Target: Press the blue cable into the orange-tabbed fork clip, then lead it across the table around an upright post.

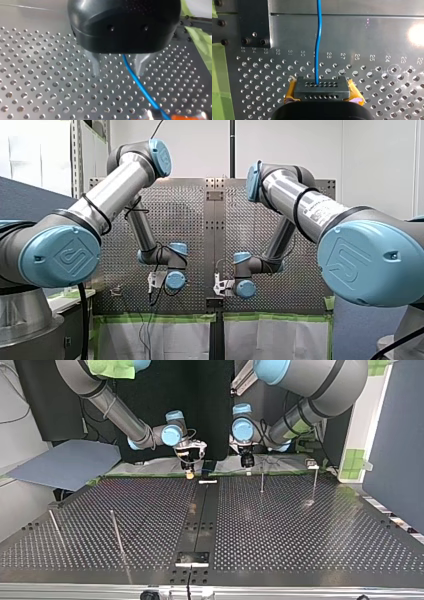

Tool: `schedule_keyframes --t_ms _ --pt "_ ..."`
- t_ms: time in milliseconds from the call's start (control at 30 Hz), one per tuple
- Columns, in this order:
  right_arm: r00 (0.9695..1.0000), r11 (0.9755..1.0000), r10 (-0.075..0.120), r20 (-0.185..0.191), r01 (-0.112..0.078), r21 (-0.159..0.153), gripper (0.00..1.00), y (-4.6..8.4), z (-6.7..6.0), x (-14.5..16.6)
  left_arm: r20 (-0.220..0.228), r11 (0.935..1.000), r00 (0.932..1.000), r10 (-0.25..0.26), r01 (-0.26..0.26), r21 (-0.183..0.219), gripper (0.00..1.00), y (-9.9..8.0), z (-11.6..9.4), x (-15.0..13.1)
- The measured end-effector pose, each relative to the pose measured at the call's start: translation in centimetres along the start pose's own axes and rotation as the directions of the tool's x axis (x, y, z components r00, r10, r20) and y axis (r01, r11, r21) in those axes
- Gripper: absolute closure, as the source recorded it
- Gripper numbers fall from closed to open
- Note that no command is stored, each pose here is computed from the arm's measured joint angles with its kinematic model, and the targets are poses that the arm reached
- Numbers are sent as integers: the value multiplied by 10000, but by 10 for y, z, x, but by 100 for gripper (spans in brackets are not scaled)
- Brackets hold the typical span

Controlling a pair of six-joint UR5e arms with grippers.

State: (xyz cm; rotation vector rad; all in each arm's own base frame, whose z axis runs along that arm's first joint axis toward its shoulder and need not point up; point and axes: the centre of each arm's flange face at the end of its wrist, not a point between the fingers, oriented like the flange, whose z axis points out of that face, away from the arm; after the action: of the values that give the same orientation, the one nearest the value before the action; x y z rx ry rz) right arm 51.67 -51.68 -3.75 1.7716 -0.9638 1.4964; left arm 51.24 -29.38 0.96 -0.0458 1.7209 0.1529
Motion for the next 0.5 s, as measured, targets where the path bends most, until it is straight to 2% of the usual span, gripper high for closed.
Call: schedule_keyframes --t_ms 33,333,500 --pt "10000 10000 0 -1 0 1 100 0 0 0 22 10000 10000 60 -60 6 100 -1 -1 0" --pt "10000 10000 0 20 0 2 100 0 0 0 108 9997 9996 260 -261 35 100 -6 -3 -1" --pt "10000 10000 -1 38 1 3 100 0 0 0 99 9996 9996 278 -277 -102 100 -5 -4 -1"
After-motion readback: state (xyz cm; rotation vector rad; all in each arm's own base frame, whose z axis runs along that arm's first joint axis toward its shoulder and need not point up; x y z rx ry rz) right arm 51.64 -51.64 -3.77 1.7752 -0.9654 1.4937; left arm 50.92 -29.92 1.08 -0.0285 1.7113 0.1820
